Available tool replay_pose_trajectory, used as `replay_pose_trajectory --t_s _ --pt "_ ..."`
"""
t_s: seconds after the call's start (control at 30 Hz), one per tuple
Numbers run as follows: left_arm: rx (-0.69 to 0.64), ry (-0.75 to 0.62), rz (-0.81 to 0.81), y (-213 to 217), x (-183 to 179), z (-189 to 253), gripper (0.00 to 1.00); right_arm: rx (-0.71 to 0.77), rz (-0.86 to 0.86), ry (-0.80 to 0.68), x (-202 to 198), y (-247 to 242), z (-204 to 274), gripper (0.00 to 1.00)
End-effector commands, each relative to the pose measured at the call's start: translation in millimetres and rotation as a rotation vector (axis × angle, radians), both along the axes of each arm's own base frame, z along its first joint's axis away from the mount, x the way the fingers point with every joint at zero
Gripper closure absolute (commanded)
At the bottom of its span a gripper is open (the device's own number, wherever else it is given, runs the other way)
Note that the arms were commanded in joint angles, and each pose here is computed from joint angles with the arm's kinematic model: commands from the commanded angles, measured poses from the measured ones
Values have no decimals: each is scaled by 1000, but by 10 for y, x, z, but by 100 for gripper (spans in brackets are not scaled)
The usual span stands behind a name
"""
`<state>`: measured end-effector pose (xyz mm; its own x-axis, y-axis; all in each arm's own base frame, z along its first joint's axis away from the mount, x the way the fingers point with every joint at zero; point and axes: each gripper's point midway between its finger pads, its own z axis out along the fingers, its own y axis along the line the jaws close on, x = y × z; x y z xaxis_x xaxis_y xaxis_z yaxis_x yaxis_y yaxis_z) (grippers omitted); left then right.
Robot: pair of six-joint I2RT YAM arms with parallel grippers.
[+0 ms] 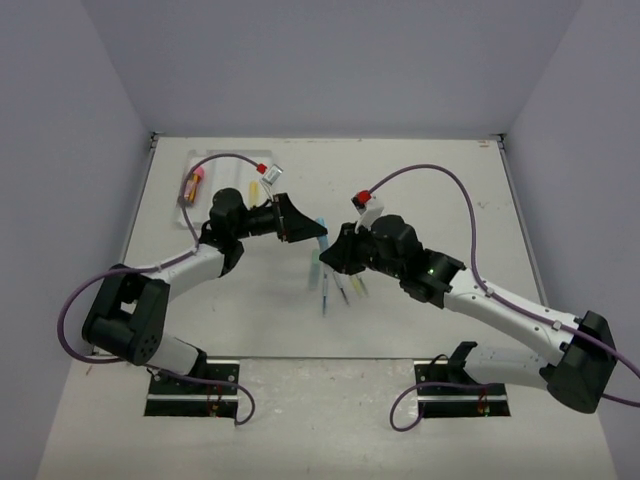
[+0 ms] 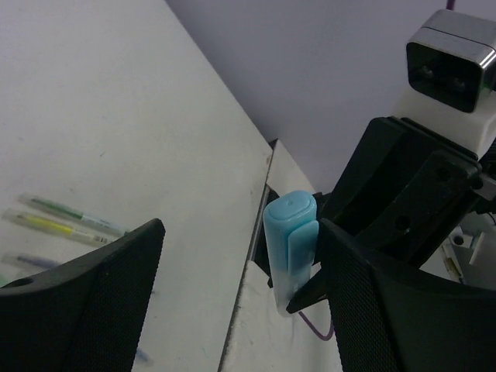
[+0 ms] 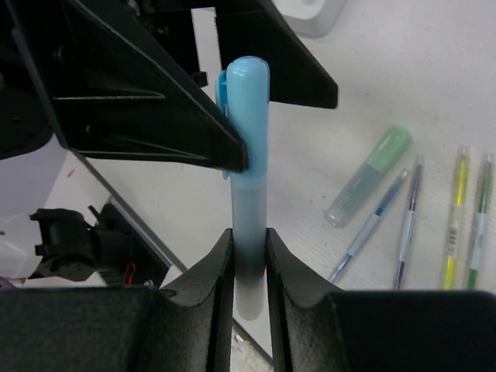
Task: Sort the stationery into containers
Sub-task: Place the pen in the storage box.
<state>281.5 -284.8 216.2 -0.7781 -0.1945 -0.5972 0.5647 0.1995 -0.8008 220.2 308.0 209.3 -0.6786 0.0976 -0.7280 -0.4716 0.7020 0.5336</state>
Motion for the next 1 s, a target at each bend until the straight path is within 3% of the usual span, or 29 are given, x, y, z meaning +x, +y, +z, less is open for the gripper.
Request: replay_pose_trajectory --t_s 0.0,0.03,0.07,0.1,0.13,0.17,0.23,0.27,0.3,0.33,0.37,0.43,0.47,0.5,0.6,0.7,0.8,0.97 --pt "-151 -117 -145 -138 -257 455 31 126 121 -111 -76 171 405 100" --pt "-164 -135 -161 -178 -291 496 39 132 139 -112 -101 190 428 100" --pt "-167 -136 -174 -211 -309 508 54 135 147 -115 -109 199 441 100" --pt "-168 -133 -185 -243 -317 507 76 138 146 -115 -108 199 454 100" --pt "-169 -133 -196 -270 -329 517 92 140 137 -114 -89 185 455 100" --pt "-170 -130 -200 -281 -333 521 98 143 124 -109 -62 160 452 100" --pt "-168 -126 -200 -281 -330 520 100 156 105 -96 -39 128 460 99" --pt "-135 -106 -175 -262 -234 474 100 155 69 -74 38 44 401 86" --pt "-85 -81 -123 -224 -84 405 100 149 37 -55 87 -24 352 53" --pt "-13 -54 -47 -159 116 317 100 135 -3 -34 136 -94 287 28" --pt "91 -25 49 -39 345 197 100 110 -51 -11 186 -169 205 14" --pt "425 -101 466 493 1185 195 100 20 -161 38 278 -365 -20 2" --pt "611 8 599 832 1249 -181 100 5 -200 35 342 -402 -35 1" --pt "788 47 685 1145 1379 -250 100 -39 -221 63 347 -448 -126 1" --pt "1026 78 878 1915 1837 -69 100 -85 -238 89 358 -486 -225 1" --pt "1210 180 897 2349 2263 -471 100 -87 -227 96 338 -477 -236 1" --pt "1215 181 877 2485 2571 -498 100 -88 -215 95 308 -488 -245 1" --pt "1213 202 792 2417 2685 -896 100 -110 -192 101 290 -477 -294 1"
